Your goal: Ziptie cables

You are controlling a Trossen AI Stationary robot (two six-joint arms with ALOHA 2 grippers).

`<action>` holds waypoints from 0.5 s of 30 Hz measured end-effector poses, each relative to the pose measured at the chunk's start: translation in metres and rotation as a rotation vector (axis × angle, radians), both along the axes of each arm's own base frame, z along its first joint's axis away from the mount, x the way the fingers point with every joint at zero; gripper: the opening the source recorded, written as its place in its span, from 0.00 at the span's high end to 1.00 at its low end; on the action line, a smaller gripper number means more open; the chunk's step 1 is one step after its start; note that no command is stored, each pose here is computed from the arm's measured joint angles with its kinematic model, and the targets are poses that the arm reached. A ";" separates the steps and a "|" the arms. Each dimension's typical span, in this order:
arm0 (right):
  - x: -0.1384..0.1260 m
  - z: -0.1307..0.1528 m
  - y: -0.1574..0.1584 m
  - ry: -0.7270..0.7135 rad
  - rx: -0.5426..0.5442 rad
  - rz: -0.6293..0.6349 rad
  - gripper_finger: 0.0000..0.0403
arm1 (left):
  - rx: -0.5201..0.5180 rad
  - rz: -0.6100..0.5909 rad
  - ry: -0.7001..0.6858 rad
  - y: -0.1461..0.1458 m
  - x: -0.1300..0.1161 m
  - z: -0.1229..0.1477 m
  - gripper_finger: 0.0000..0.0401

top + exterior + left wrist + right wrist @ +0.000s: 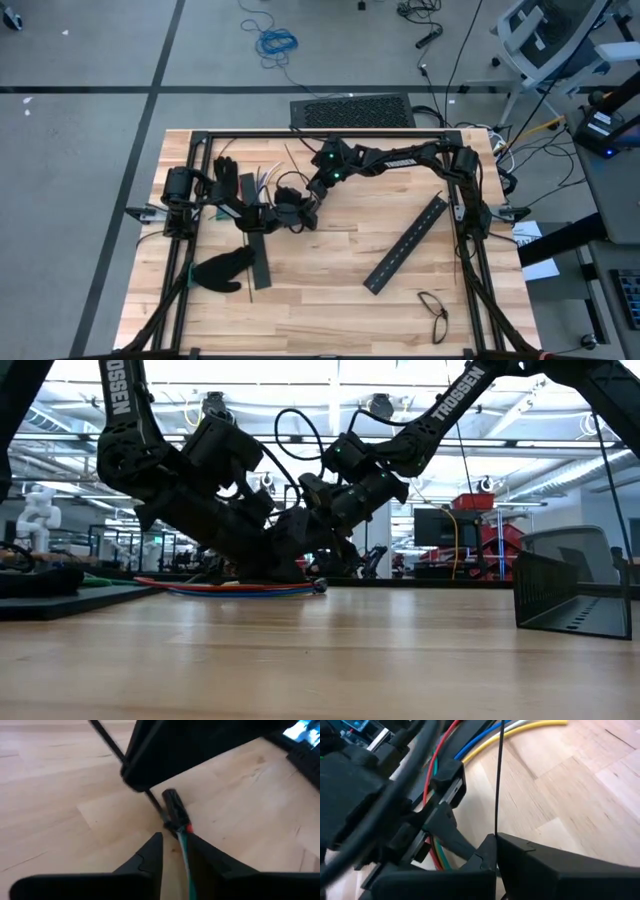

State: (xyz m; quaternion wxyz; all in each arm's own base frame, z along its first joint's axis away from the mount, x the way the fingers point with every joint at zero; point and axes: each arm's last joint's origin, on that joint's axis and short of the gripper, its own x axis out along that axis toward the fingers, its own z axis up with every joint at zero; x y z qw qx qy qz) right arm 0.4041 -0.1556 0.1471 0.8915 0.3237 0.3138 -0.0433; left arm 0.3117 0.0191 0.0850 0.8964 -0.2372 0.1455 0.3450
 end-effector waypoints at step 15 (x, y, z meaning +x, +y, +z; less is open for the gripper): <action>0.004 0.002 0.009 -0.034 0.043 0.049 1.00 | -0.013 -0.024 0.014 0.003 0.017 -0.006 0.74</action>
